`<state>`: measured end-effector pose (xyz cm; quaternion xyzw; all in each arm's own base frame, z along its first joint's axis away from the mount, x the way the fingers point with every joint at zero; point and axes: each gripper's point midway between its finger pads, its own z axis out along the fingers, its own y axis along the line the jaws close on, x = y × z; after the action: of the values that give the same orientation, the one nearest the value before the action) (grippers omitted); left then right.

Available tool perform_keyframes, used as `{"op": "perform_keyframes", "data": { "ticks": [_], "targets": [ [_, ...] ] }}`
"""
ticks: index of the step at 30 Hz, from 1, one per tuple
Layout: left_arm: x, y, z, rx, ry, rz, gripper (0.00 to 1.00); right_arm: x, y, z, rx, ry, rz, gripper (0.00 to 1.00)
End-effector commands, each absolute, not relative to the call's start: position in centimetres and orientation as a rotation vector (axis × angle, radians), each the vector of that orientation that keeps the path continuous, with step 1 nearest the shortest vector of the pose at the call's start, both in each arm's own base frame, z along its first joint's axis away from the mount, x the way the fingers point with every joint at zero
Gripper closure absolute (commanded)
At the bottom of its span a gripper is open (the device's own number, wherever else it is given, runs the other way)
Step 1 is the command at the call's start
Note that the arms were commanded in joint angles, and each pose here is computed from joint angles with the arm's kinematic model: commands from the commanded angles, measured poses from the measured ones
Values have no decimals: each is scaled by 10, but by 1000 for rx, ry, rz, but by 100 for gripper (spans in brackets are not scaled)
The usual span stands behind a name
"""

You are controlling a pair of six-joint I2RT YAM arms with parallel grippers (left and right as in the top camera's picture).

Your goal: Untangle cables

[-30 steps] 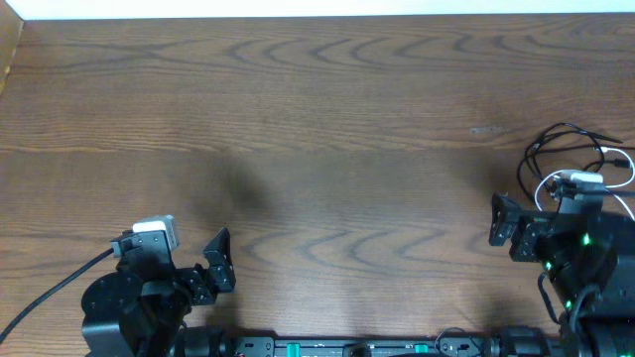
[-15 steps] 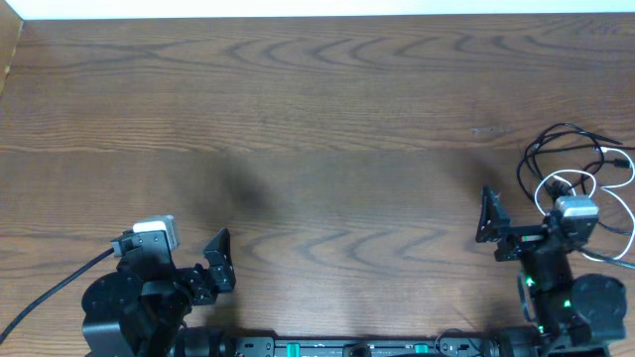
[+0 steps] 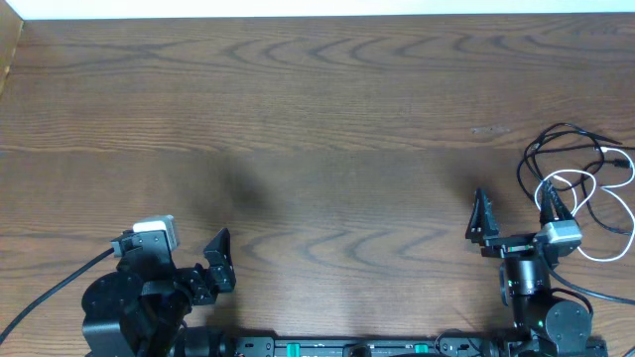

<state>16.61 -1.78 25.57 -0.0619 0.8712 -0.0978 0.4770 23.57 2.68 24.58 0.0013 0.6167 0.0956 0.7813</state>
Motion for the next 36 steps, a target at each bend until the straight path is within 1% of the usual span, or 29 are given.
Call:
{"op": "perform_keyframes", "data": {
  "ticks": [1,5,10,14,19,36],
  "targets": [
    [166,-17,253,-145,2131,-229,2,236,25,243,17,1297,204,1],
    [166,-17,253,-145,2131,-229,2,236,21,245,31,1282,177,1],
    [166,-17,253,-145,2131,-229,2,237,21,241,-37,1298,88,1],
    [166,-17,253,-145,2131,-229,2,244,23,200,-60,1467,73,1],
    [166,-17,253,-145,2131,-229,2,244,31,156,-107,1645,107,1],
    [166,-17,253,-145,2131,-229,2,244,31,157,-106,1643,106,1]
  ]
}}
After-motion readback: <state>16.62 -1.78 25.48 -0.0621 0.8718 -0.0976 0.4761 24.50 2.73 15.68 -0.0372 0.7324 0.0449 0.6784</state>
